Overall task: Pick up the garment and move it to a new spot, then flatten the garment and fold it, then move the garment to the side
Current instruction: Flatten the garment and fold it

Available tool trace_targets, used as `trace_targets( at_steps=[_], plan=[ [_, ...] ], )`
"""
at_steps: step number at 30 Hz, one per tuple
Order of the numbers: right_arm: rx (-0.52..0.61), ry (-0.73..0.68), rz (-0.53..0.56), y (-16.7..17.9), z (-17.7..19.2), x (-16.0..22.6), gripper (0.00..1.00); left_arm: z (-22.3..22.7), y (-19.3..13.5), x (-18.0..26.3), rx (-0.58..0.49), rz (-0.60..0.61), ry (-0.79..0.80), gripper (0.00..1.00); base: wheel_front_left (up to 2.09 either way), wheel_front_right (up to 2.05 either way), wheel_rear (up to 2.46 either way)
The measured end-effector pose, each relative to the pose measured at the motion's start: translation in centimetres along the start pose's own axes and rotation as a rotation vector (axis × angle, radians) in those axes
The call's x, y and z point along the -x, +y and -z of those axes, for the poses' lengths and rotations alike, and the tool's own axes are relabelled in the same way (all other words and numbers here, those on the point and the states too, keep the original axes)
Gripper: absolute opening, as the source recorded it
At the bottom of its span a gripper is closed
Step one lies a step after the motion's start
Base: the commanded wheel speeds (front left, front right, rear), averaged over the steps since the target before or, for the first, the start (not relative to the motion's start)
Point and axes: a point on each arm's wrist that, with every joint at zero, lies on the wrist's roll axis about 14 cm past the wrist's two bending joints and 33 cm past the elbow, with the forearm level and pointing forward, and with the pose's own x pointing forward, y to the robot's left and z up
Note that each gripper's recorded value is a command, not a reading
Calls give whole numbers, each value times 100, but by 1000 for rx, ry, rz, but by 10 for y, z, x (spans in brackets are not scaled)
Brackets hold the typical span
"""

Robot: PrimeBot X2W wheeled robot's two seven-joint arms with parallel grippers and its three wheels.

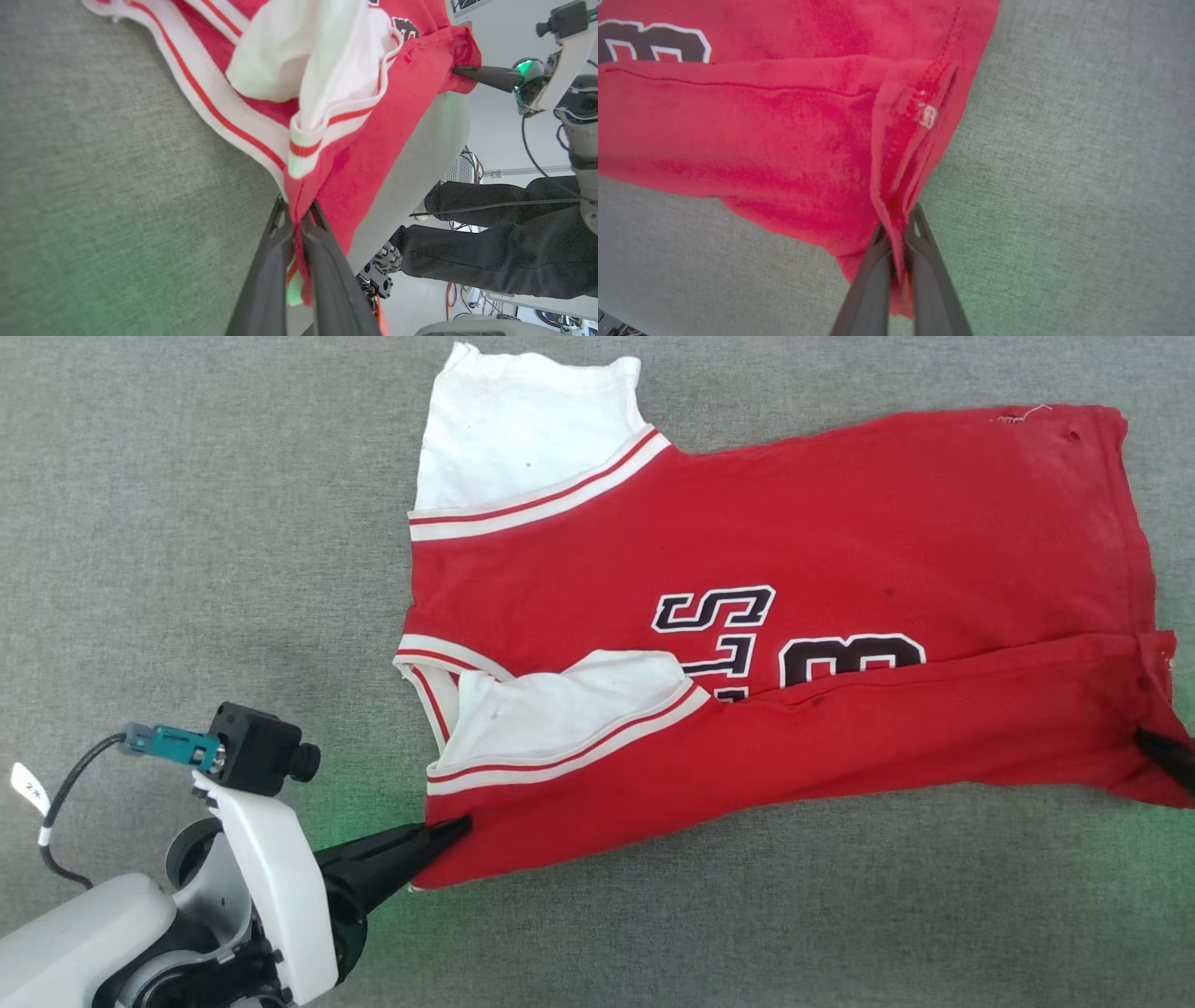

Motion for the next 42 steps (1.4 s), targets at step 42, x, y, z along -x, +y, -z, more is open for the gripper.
trace_targets(
  at_steps=[42],
  plan=[
    [-138, -936, 190, 9, -62, 80, 100, -234, 89, -90, -267, -383, -109, 100, 0, 0, 0]
  ],
)
